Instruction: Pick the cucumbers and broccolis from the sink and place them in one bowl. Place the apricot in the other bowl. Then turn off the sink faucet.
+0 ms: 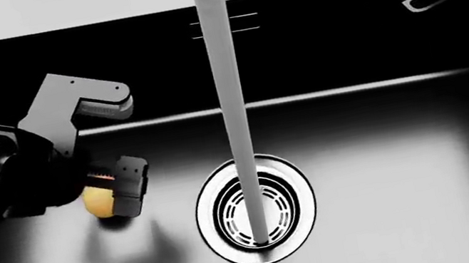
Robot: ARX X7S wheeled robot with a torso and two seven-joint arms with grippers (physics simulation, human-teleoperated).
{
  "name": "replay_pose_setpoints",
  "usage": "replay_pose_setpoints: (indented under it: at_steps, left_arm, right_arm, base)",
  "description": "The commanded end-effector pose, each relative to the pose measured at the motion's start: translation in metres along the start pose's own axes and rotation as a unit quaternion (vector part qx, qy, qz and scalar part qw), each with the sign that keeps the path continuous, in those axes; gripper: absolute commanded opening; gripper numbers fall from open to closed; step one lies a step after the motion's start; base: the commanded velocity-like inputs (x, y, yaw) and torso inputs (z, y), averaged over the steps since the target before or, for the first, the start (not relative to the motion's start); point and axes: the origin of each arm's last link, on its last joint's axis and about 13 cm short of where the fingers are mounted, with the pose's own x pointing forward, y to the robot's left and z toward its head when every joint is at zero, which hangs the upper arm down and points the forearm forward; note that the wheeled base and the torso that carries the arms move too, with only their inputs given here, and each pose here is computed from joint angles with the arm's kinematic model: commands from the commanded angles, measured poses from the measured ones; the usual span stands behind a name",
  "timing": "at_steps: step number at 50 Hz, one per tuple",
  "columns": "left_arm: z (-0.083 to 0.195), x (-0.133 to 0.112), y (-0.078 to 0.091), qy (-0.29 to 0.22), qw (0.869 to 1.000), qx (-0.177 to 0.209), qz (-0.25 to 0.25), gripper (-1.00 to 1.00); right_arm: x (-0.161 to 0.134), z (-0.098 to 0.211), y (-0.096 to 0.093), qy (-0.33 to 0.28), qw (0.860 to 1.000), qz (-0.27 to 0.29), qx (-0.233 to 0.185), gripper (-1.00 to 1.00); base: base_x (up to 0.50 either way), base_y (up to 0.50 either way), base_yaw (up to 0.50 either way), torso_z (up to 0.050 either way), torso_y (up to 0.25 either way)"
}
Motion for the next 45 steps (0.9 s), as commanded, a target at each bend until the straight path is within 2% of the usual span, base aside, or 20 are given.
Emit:
replay_pose_setpoints:
  at_steps: [1, 12, 21, 27, 39, 40, 45]
  left_arm:
    - [0.004, 0.001, -0.006, -0.018, 1.000, 0.011, -0.021, 1.00]
    - [0.003, 0.001, -0.008, -0.012, 0.999, 0.020, -0.028, 1.00]
    - [-0.006, 0.007, -0.008, 0.004, 1.000, 0.009, -0.021, 1.00]
    - [-0.025, 0.020, -0.010, 0.038, 0.999, 0.007, -0.014, 1.00]
    - [-0.031, 0.023, -0.009, 0.048, 0.999, 0.003, -0.019, 1.00]
    - [-0.030, 0.023, -0.010, 0.041, 0.999, -0.002, -0.028, -1.00]
    - [-0.019, 0.017, -0.008, 0.018, 0.999, 0.005, -0.034, -1.00]
  right_arm:
    - [-0.002, 0.011, 0.002, -0.025, 1.000, 0.012, 0.002, 1.00]
    - [-0.001, 0.006, 0.002, -0.021, 1.000, 0.014, 0.000, 1.00]
    - [0.001, 0.005, 0.005, -0.020, 1.000, 0.019, 0.000, 1.00]
    - [0.001, 0.005, 0.005, -0.020, 1.000, 0.021, 0.001, 1.00]
    - [0.001, 0.005, 0.005, -0.019, 1.000, 0.024, 0.003, 1.00]
    - [0.001, 0.004, 0.005, -0.019, 1.000, 0.024, 0.003, 1.00]
    - [0.001, 0.006, 0.005, -0.020, 1.000, 0.023, 0.003, 1.00]
  base:
    - [0.00, 0.00, 0.00, 0.014, -0.244]
    - [0.00, 0.00, 0.00, 0.014, -0.240]
    - [0.00, 0.00, 0.00, 0.000, 0.000]
    - [0.00, 0.00, 0.00, 0.000, -0.003]
    - [0.00, 0.00, 0.00, -0.004, -0.008]
    - [0.00, 0.00, 0.00, -0.010, -0.010]
    - [0.00, 0.00, 0.00, -0.002, -0.005]
